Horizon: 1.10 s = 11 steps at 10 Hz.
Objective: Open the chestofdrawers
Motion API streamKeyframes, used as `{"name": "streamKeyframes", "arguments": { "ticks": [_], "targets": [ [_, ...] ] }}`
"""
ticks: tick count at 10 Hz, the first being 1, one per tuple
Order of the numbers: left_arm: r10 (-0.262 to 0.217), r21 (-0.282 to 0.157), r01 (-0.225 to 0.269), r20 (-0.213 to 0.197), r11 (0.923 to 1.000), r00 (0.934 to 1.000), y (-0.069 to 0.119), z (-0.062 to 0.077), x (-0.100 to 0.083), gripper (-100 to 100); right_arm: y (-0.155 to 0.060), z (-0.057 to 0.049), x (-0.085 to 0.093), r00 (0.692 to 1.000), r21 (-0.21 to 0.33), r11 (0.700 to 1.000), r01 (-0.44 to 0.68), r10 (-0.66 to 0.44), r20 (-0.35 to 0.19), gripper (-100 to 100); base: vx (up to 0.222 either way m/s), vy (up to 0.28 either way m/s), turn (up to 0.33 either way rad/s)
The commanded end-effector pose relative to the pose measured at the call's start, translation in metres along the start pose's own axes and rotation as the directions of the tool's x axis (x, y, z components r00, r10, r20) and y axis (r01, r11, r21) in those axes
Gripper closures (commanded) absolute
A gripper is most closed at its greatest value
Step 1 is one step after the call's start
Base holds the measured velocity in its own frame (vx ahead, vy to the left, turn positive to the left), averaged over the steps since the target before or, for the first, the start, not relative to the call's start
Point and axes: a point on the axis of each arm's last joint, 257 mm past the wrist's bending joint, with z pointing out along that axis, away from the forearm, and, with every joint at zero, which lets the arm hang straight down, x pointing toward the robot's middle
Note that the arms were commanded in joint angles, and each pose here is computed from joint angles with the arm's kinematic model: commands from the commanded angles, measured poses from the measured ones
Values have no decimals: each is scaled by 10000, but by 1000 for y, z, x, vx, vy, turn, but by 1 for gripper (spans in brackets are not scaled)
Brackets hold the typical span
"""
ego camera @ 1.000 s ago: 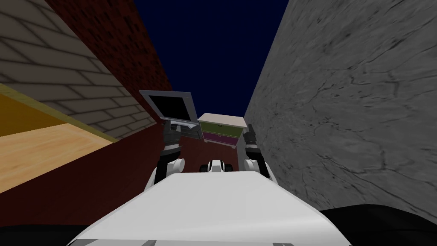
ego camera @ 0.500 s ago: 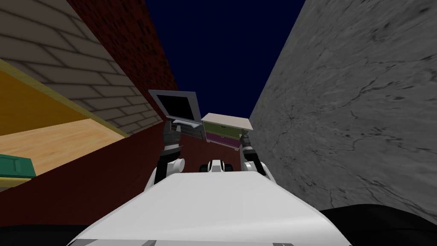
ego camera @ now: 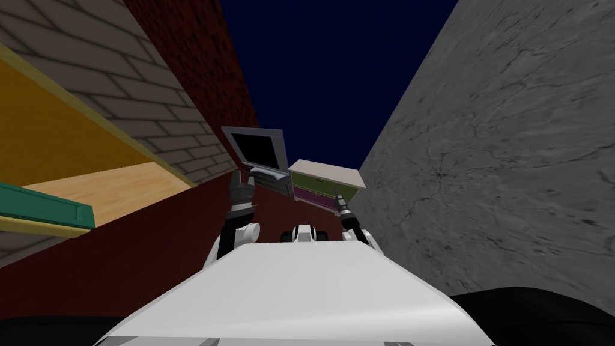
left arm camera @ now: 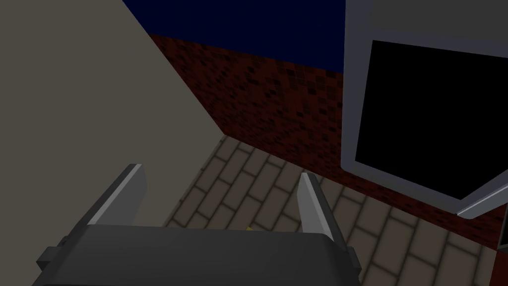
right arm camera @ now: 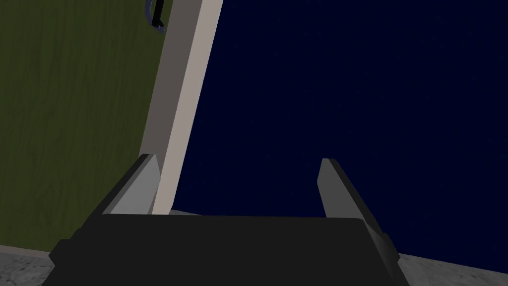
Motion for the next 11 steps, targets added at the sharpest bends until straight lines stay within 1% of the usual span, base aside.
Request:
{"name": "streamKeyframes", "arguments": {
  "ticks": [1, 2, 3, 4, 5, 6, 7, 8, 9, 10, 11],
  "targets": [
    [0, 0, 0, 0, 10000, 10000, 0, 0, 0, 0, -37, 0, 13, 9988, 1041, 9939, 371, -334, -370, -100, 41, 22, 198],
    [-1, 1, 1, -1, 10000, 10000, 0, 0, 0, 0, -44, -1, 13, 9987, 1322, 9905, 381, -333, -378, -100, 53, 14, 132],
    [0, 0, 0, 0, 10000, 10000, 0, 0, 0, 0, -46, -1, 13, 9987, 1391, 9895, 383, -333, -380, -100, 32, 7, -8],
    [1, 0, -1, 0, 10000, 10000, 0, 0, 0, 0, -78, -9, 23, 9954, 2174, 9731, 768, -622, -732, -100, 59, 23, 241],
    [-1, 0, 1, -1, 10000, 10000, 0, 0, 0, 0, -83, -10, 23, 9953, 2363, 9685, 779, -620, -739, -100, 68, 26, 131],
    [0, 0, 0, 0, 10000, 10000, 0, 0, 0, 0, -85, -10, 23, 9953, 2447, 9664, 784, -620, -741, -100, 33, 14, -31],
    [1, 0, -1, 0, 10000, 10000, 0, 0, 0, 0, -116, -20, 33, 9896, 3160, 9409, 1215, -901, -1121, -100, 65, 12, 242],
    [-1, 0, 1, -1, 10000, 10000, 0, 0, 0, 0, -121, -22, 33, 9896, 3359, 9338, 1231, -899, -1125, -100, 70, 11, 140],
    [1, -1, -1, 0, 10000, 10000, 0, 0, 0, 0, -124, -23, 32, 9895, 3483, 9291, 1241, -898, -1128, -100, 31, 9, -22],
    [1, 0, -1, 0, 10000, 10000, 0, 0, 0, 0, -155, -37, 41, 9811, 4165, 8927, 1723, -1176, -1538, -100, 56, 27, 253],
    [-1, 1, 1, -1, 10000, 10000, 0, 0, 0, 0, -161, -39, 40, 9810, 4392, 8813, 1745, -1174, -1542, -100, 62, 16, 127]
  ]
}}
